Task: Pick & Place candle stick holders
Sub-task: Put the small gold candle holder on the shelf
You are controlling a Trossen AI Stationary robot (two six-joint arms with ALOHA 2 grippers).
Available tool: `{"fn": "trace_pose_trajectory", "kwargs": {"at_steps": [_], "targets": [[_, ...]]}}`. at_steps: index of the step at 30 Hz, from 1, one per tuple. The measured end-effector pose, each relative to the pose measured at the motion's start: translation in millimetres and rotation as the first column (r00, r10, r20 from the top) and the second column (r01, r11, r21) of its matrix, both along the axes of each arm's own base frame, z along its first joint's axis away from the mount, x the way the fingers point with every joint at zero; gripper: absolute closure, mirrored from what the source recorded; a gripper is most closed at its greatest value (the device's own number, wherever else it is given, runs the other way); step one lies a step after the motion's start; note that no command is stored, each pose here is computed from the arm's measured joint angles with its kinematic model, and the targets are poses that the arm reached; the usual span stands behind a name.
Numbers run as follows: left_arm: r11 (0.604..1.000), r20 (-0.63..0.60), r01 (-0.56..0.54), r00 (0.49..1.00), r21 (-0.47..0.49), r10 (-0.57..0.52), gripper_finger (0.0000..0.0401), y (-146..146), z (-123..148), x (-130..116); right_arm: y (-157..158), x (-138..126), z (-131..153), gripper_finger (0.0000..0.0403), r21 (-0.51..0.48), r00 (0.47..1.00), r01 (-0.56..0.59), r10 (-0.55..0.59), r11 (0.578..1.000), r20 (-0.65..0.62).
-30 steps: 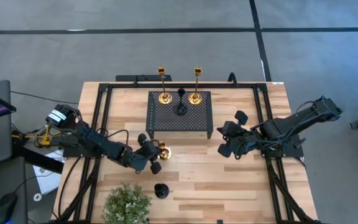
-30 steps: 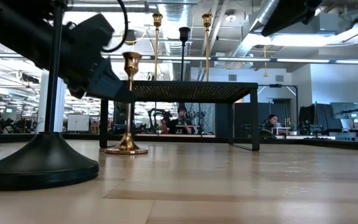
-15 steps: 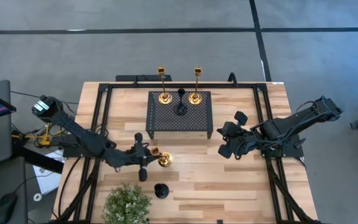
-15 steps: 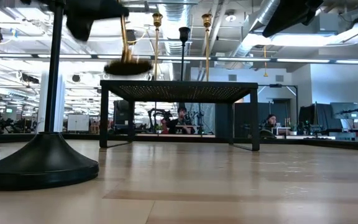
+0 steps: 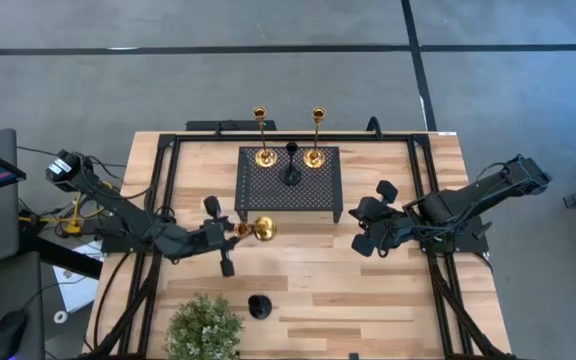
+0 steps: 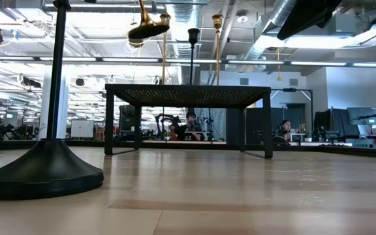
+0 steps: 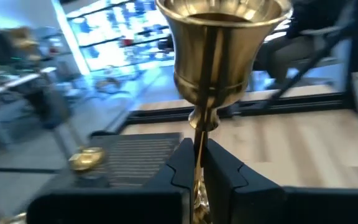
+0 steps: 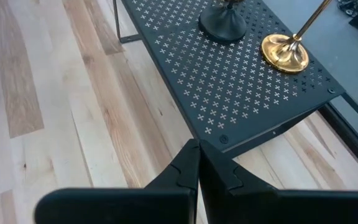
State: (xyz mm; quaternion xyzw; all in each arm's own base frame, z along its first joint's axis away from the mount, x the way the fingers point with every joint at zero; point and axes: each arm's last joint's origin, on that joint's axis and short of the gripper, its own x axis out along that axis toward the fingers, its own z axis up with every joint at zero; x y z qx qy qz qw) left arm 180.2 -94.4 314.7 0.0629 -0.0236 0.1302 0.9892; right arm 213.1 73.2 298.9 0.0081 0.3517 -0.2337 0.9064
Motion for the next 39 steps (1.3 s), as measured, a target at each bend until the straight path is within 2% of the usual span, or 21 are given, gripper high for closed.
{"fn": "trace_pose_trajectory", "kwargs": {"at_steps": [8,14,21,31,39], "targets": [[0.992,-0.003,-0.127,0.992,0.011,0.127,0.0387,19.7,0.5,8.5,-0.3,-0.4,-0.1,0.0403,-0.011,1.0,0.006,-0.006,1.0,-0.001],[0.997,0.01,-0.082,0.997,0.002,0.082,0.0387,35.6,0.8,16.9,-0.6,-0.4,0.1,0.0403,-0.018,1.0,0.011,-0.011,1.0,0.002],[0.997,0.021,-0.071,0.997,0.0,0.071,0.0387,48.7,1.5,21.7,-1.4,-1.6,2.7,0.0403,-0.139,0.996,0.078,-0.071,0.987,0.055],[1.0,0.04,0.001,0.999,-0.012,0.0,0.0387,63.0,11.5,38.3,4.6,-4.8,5.2,0.0403,-0.217,0.99,0.109,-0.088,0.97,0.107],[0.998,-0.079,-0.064,0.995,-0.014,0.063,0.0387,79.3,15.5,65.0,11.6,-7.5,5.7,0.0403,-0.222,0.991,0.085,-0.06,0.971,0.116]]}}
